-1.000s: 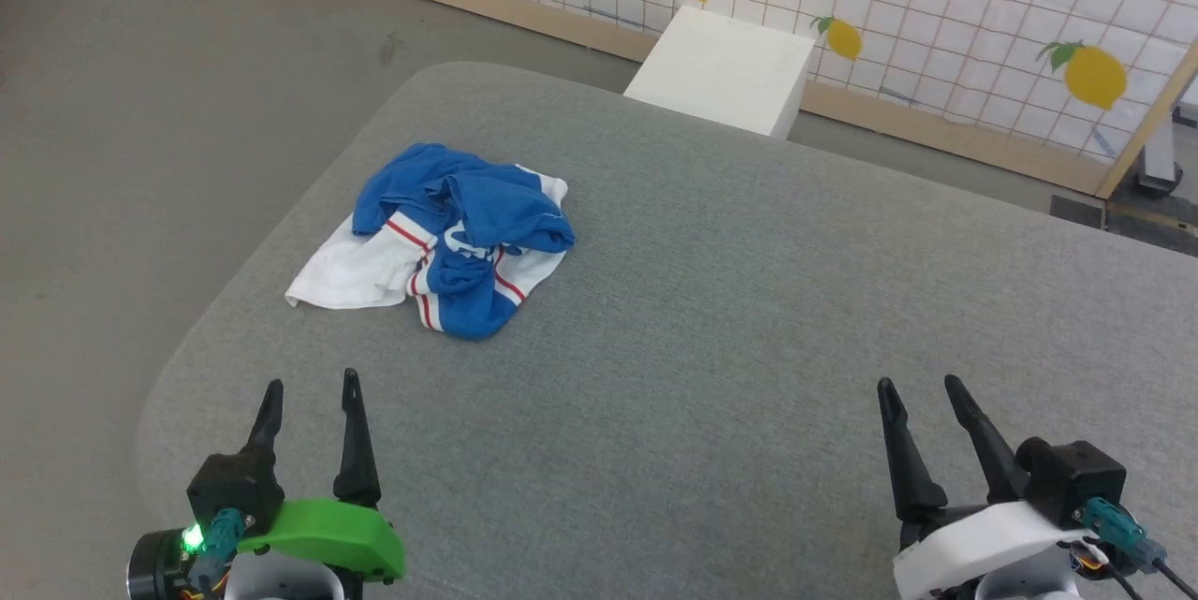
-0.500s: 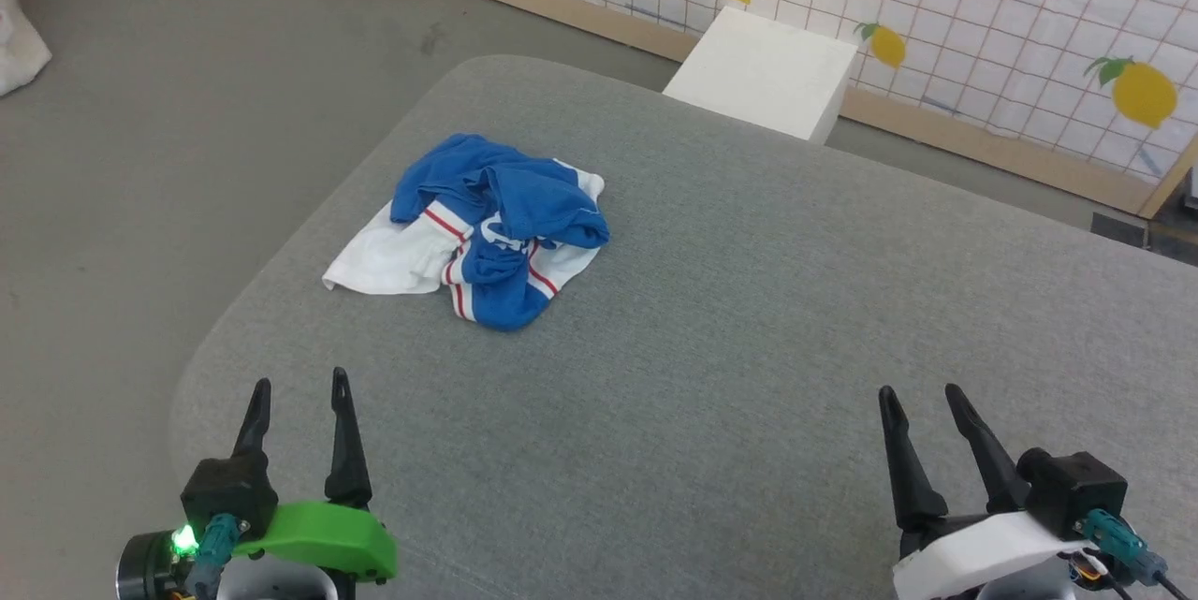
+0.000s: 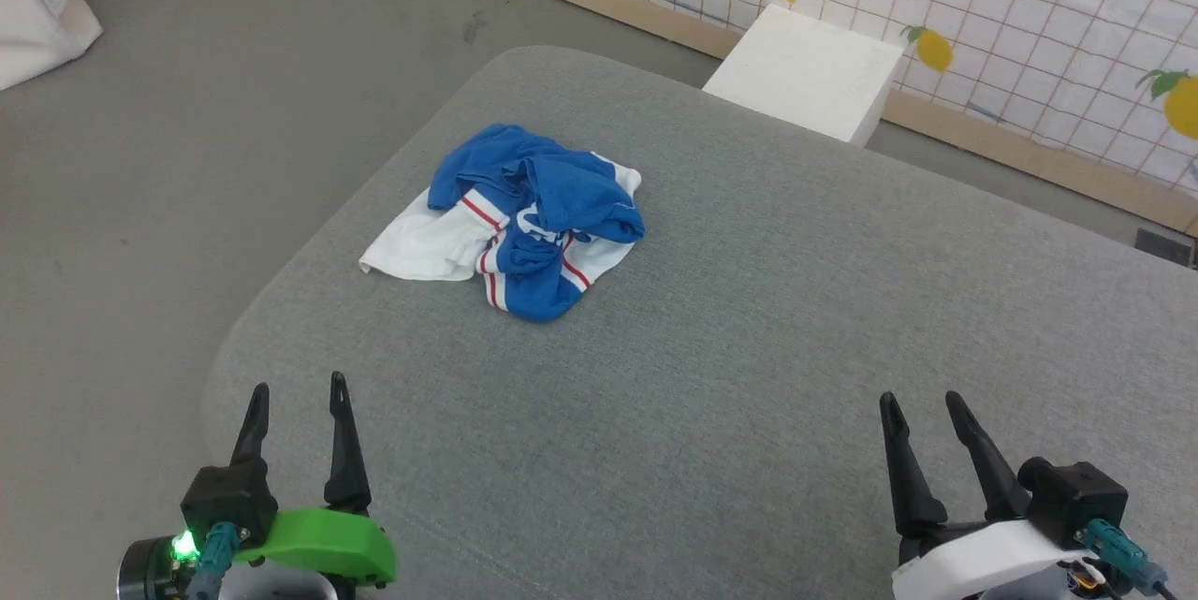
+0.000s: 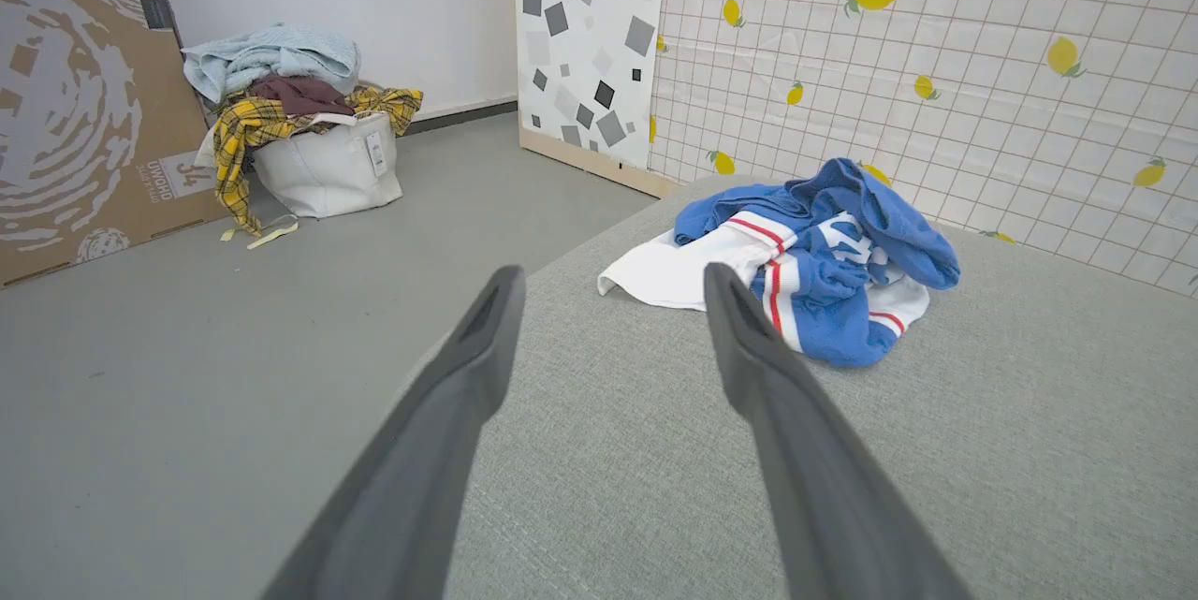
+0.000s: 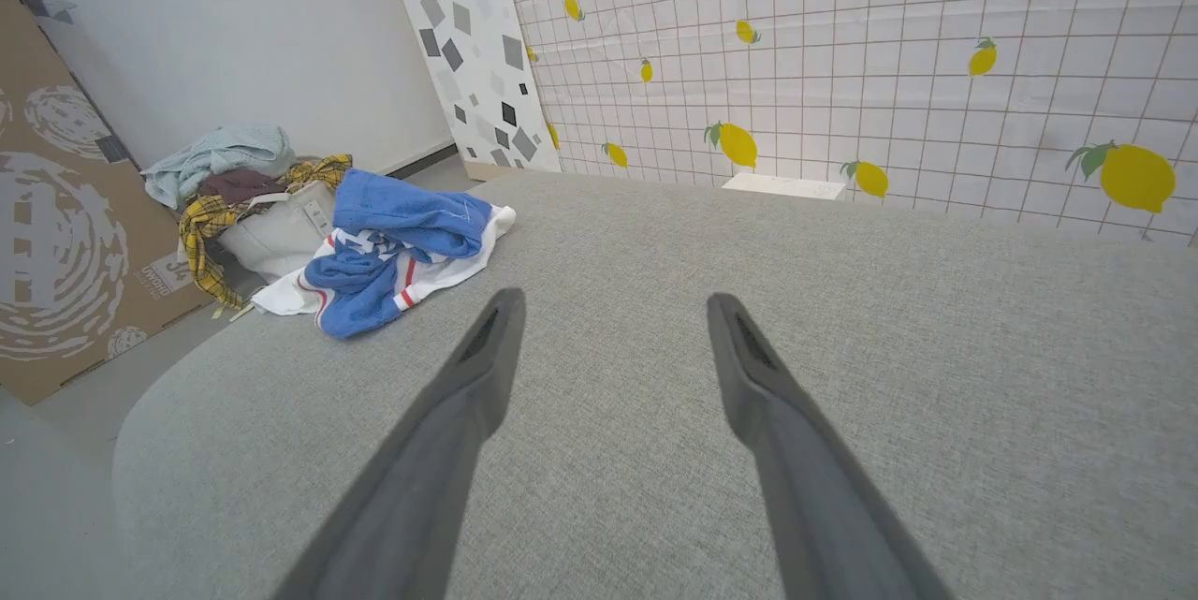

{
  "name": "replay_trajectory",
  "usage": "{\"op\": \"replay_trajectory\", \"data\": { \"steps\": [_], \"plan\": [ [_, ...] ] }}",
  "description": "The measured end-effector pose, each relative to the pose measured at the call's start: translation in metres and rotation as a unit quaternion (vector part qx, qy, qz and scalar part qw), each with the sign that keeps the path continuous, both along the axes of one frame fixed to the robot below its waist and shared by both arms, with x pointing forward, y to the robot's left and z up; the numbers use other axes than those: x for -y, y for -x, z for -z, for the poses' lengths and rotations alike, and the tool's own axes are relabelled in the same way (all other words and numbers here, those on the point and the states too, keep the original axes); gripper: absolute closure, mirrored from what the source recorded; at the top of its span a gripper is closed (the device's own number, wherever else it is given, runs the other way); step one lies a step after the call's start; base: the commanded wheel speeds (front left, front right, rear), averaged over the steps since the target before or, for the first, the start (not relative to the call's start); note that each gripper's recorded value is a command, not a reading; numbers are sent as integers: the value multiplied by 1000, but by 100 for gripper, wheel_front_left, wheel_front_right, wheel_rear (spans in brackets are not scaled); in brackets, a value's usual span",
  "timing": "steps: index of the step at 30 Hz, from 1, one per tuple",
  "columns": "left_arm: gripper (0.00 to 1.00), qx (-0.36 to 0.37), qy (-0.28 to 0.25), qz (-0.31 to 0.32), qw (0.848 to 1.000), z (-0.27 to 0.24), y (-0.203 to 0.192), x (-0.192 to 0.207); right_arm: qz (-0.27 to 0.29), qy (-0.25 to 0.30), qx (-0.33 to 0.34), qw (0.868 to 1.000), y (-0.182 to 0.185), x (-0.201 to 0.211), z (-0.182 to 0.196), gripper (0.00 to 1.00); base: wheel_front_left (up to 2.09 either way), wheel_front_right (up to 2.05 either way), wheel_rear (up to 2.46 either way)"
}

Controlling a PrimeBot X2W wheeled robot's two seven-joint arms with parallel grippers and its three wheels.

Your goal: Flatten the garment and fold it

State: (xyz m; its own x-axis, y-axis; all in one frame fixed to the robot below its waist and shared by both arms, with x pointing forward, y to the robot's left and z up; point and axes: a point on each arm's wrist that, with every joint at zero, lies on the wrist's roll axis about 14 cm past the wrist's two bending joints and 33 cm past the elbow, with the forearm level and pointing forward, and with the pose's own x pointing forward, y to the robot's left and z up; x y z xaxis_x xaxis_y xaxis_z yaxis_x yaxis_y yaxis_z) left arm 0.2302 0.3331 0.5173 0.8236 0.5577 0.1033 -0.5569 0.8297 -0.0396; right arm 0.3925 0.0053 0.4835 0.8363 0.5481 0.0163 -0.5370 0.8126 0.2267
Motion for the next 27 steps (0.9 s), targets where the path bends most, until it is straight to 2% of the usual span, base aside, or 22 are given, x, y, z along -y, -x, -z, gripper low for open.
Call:
{"op": "replay_trajectory", "data": {
  "steps": [13,18,22,27],
  "plan": [
    [0,-3,4,-9,1000,4,4,-3,-4,-1,-3,1000,0,-3,3,0,0,0,0],
    [0,-4,20,11,1000,10,-4,4,-2,3,-4,1000,-1,-1,6,0,0,0,0],
    [0,-9,29,52,998,9,-36,4,-4,14,0,1000,-5,-2,8,0,0,0,0],
    [0,-28,53,102,993,-13,-104,-13,-2,25,19,1000,-25,-4,-2,0,0,0,0]
  ]
}}
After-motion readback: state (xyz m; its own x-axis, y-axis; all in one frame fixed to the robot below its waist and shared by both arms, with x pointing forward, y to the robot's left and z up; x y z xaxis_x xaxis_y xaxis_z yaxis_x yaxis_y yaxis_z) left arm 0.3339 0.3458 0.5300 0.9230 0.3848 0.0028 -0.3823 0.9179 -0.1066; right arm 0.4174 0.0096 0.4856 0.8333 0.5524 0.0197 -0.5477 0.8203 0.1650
